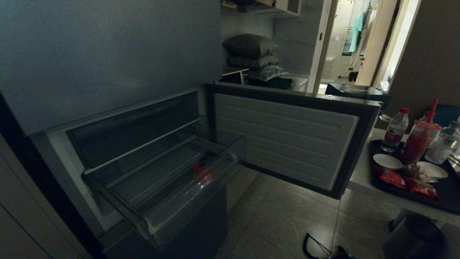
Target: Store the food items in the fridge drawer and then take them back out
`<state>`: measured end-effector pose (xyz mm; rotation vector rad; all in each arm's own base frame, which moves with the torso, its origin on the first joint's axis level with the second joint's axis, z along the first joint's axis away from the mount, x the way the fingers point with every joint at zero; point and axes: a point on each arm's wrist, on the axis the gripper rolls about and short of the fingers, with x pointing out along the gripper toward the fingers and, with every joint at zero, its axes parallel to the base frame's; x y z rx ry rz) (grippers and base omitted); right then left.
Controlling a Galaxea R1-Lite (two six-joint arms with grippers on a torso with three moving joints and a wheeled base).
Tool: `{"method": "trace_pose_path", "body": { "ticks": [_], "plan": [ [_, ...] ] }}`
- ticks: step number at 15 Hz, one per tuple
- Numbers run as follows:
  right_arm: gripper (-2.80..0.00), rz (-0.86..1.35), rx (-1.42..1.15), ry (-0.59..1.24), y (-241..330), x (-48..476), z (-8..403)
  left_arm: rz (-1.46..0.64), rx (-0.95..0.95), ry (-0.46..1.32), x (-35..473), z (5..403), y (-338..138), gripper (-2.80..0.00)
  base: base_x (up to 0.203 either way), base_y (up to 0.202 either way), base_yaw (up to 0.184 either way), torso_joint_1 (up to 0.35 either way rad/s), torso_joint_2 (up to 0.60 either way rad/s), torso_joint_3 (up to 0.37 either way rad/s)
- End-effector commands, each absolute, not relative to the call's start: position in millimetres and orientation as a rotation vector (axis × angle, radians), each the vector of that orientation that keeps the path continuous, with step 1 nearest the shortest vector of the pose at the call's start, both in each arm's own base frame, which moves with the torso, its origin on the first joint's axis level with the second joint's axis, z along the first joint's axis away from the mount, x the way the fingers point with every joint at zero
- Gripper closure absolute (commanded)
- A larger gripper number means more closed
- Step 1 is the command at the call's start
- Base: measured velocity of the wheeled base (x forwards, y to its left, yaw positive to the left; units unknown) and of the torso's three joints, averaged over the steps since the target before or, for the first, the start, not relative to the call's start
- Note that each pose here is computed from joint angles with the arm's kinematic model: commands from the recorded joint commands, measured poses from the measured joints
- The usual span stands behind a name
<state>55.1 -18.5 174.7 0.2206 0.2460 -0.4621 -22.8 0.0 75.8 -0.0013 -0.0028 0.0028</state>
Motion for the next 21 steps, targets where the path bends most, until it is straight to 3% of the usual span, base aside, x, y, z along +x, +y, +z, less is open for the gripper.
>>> {"method": "trace_pose_path", "body": {
  "ticks": [1,6,9,14,21],
  "plan": [
    [0.00,-0.540,0.247,0.435,-40.4,112.0,164.2,0.004,-0.002,-0.002,-22.7,75.8,0.0,0.00,0.000,0.000,0.000,0.000,0.00,0.000],
    [0.00,-0.708,0.275,0.476,-114.8,201.5,123.7,0.005,-0.002,-0.003,-22.8,75.8,0.0,0.00,0.000,0.000,0.000,0.000,0.00,0.000],
    [0.00,-0.776,0.258,0.331,-182.6,240.2,117.6,0.003,-0.002,-0.002,-22.7,75.8,0.0,0.00,0.000,0.000,0.000,0.000,0.00,0.000],
    [0.00,-0.788,0.223,0.190,-265.0,269.0,119.3,0.004,-0.002,-0.003,-22.8,75.8,0.0,0.00,0.000,0.000,0.000,0.000,0.00,0.000],
    [0.00,-0.687,0.181,0.101,-318.1,318.8,105.1,0.005,-0.002,-0.003,-22.8,75.8,0.0,0.00,0.000,0.000,0.000,0.000,0.00,0.000]
  ]
}}
